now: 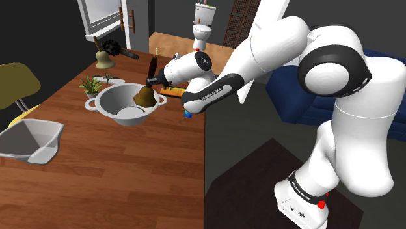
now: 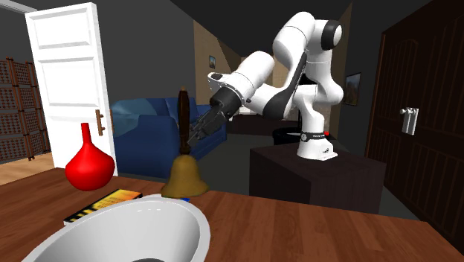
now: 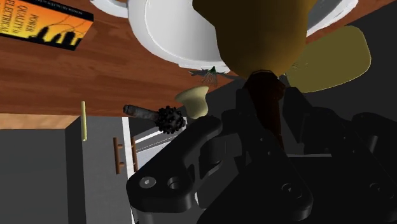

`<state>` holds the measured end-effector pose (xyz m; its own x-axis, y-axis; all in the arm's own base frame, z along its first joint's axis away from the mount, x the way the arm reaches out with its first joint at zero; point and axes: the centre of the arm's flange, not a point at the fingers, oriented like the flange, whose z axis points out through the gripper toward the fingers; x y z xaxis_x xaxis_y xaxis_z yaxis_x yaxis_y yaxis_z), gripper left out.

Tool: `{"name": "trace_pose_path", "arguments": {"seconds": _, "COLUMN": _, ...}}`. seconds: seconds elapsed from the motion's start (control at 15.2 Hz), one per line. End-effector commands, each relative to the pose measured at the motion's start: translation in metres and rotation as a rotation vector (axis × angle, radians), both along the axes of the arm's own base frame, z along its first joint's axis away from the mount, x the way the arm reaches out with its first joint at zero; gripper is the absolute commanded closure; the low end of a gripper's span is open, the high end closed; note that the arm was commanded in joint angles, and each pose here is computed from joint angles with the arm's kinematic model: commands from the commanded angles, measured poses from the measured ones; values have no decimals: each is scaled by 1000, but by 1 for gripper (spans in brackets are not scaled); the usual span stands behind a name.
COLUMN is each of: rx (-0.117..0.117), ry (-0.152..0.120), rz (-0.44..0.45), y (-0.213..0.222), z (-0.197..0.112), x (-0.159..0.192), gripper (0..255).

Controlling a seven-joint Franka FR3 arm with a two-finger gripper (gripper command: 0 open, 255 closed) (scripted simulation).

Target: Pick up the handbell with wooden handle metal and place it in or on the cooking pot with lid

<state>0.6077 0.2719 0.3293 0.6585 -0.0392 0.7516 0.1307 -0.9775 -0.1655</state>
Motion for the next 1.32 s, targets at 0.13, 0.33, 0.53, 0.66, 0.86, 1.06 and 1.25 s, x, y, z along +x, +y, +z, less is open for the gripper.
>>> {"name": "trace_pose_path", "arguments": {"seconds": 0.13, "rx": 3, "ry": 1, "rz": -1, "y": 23, "z": -4, "x": 50, "gripper": 255}}
{"name": "trace_pose_path", "arguments": {"seconds": 0.33, "rx": 3, "ry": 1, "rz": -1, "y": 39, "z": -6, "x": 87, "gripper": 255}}
{"name": "trace_pose_path", "arguments": {"seconds": 0.53, "rx": 3, "ry": 1, "rz": -1, "y": 54, "z": -8, "x": 123, "gripper": 255}}
{"name": "trace_pose_path", "arguments": {"seconds": 0.66, "rx": 3, "ry": 1, "rz": -1, "y": 61, "z": -9, "x": 140, "gripper": 255}}
{"name": "trace_pose_path", "arguments": {"seconds": 0.86, "rx": 3, "ry": 1, "rz": -1, "y": 61, "z": -25, "x": 140, "gripper": 255}}
{"name": "trace_pose_path", "arguments": {"seconds": 1.06, "rx": 3, "ry": 1, "rz": -1, "y": 61, "z": -41, "x": 140, "gripper": 255}}
{"name": "trace_pose_path", "arguments": {"seconds": 1.25, "rx": 3, "ry": 1, "rz": -1, "y": 61, "z": -57, "x": 140, "gripper": 255}}
